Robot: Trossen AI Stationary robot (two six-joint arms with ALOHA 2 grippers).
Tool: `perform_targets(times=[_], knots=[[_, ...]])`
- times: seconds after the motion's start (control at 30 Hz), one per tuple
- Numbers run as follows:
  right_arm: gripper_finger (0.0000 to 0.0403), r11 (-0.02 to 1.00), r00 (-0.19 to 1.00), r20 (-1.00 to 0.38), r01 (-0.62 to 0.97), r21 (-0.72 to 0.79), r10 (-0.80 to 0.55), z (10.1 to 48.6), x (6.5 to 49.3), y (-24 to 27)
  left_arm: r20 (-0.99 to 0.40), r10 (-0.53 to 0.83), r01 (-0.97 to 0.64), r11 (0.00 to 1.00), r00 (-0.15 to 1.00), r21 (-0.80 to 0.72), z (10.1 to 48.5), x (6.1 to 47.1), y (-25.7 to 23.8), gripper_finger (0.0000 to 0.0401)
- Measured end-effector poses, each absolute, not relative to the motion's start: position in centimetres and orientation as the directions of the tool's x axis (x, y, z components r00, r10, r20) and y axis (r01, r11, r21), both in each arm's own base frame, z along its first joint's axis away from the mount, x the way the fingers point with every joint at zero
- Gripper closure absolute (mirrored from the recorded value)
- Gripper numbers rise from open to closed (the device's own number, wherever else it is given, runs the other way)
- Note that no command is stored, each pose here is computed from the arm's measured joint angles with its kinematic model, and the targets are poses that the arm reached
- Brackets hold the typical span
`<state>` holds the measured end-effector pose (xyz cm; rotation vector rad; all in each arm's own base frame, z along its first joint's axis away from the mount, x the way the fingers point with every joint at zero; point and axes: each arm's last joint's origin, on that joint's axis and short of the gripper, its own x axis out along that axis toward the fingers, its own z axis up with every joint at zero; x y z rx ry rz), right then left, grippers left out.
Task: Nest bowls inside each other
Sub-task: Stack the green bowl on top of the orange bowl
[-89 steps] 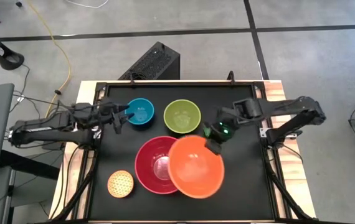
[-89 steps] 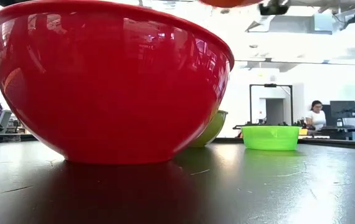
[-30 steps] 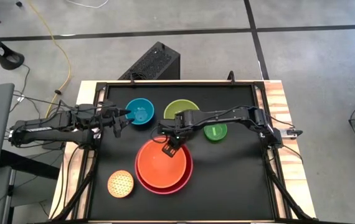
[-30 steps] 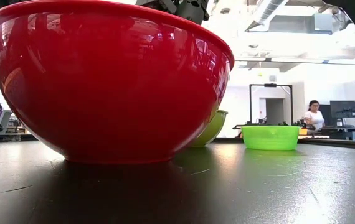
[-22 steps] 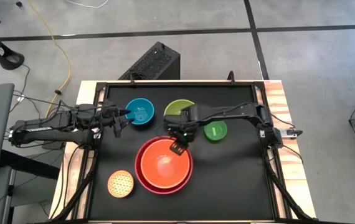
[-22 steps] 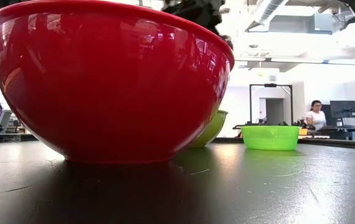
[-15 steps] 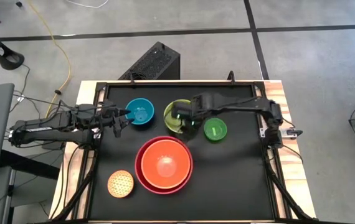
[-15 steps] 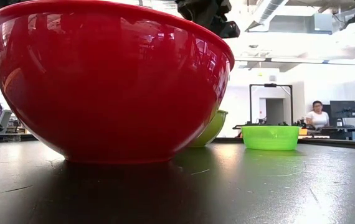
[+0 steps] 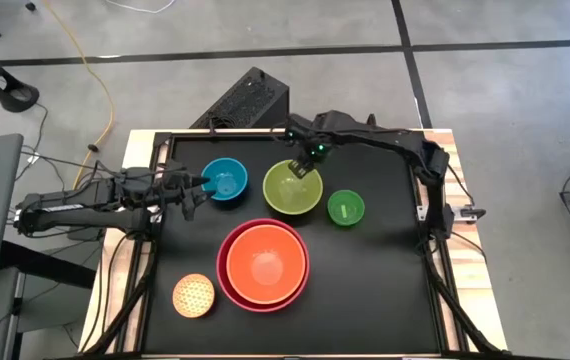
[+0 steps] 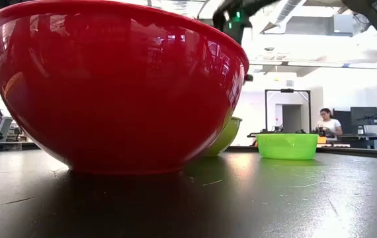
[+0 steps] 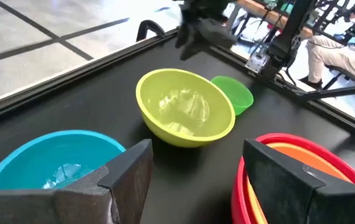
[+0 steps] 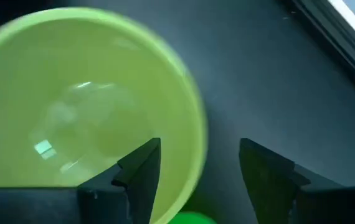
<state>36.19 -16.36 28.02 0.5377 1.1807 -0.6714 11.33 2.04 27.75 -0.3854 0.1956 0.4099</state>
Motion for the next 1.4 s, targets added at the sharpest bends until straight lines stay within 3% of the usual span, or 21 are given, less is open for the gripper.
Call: perform_targets(times=[0.27, 0.5, 0.63, 0.8, 0.87, 0.93, 1.13, 1.4], knots=[[0.0169, 0.732, 0.295, -0.952, 0.665, 0.147, -0.077, 23.2, 35.6, -17.9, -0.316, 0.364, -0.462, 0.821, 0.876, -0.336, 27.2, 11.1, 2.1, 0.0161], [0.0178, 0.733, 0.303, -0.951, 0.661, 0.159, -0.067, 20.3, 35.1, -17.8, -0.353, 0.391, -0.508, 0.786, 0.850, -0.353, 26.8, 11.0, 2.1, 0.0161], [0.0224, 0.735, 0.316, -0.946, 0.659, 0.162, -0.074, 19.6, 35.1, -17.7, -0.353, 0.393, -0.511, 0.781, 0.849, -0.360, 26.8, 11.0, 2.1, 0.0161], [0.0328, 0.732, 0.324, -0.943, 0.660, 0.168, -0.077, 19.3, 35.1, -17.7, -0.357, 0.393, -0.513, 0.780, 0.847, -0.357, 26.8, 10.9, 2.1, 0.0161], [0.0371, 0.731, 0.343, -0.937, 0.656, 0.187, -0.069, 19.6, 35.2, -17.7, -0.374, 0.396, -0.523, 0.778, 0.839, -0.348, 26.6, 10.9, 2.1, 0.0161], [0.0387, 0.736, 0.356, -0.932, 0.649, 0.193, -0.070, 20.1, 35.2, -17.6, -0.387, 0.397, -0.529, 0.778, 0.832, -0.340, 26.5, 10.8, 2.1, 0.0161], [0.0376, 0.740, 0.399, -0.913, 0.640, 0.207, -0.090, 22.8, 35.3, -16.1, -0.349, 0.392, -0.497, 0.816, 0.851, -0.295, 26.8, 10.8, 2.1, 0.0161], [0.0387, 0.756, 0.595, -0.789, 0.586, 0.292, -0.156, 30.1, 35.5, -11.7, -0.202, 0.331, -0.378, 0.883, 0.922, -0.279, 28.3, 10.4, 1.9, 0.0161]])
